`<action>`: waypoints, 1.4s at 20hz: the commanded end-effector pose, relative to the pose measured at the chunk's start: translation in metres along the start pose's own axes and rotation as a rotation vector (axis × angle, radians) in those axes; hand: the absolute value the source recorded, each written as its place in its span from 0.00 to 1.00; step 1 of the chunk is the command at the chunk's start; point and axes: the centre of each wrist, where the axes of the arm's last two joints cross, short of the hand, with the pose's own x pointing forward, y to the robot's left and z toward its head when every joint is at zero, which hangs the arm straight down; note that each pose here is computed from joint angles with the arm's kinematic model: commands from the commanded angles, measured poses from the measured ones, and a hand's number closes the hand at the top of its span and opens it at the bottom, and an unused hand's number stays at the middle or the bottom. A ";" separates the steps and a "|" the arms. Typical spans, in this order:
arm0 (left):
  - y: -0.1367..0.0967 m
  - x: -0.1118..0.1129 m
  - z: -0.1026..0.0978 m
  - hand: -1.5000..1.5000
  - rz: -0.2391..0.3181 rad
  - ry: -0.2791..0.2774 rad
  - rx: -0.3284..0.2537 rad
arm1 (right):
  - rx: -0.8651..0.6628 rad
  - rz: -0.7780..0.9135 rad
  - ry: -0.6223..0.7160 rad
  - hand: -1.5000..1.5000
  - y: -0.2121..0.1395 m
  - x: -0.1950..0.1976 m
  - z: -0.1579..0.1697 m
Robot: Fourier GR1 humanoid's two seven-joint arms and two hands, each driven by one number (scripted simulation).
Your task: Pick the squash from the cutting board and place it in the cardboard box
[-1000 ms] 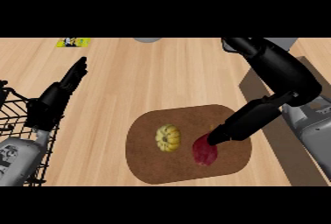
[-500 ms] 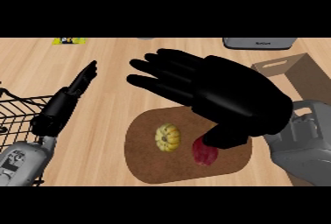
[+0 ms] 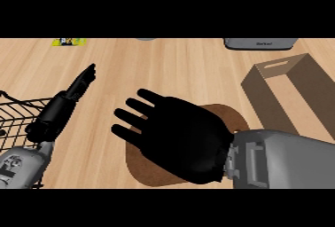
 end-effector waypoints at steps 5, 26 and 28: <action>0.011 -0.001 0.001 0.50 -0.001 0.002 -0.005 | 0.220 0.238 0.062 0.00 0.026 0.085 -0.037; 0.018 -0.016 0.010 0.50 0.019 0.016 0.022 | 0.328 0.309 0.290 0.00 0.078 0.128 -0.064; -0.002 0.007 0.011 0.50 0.010 0.004 -0.013 | 0.321 0.291 0.296 0.00 0.084 0.130 -0.081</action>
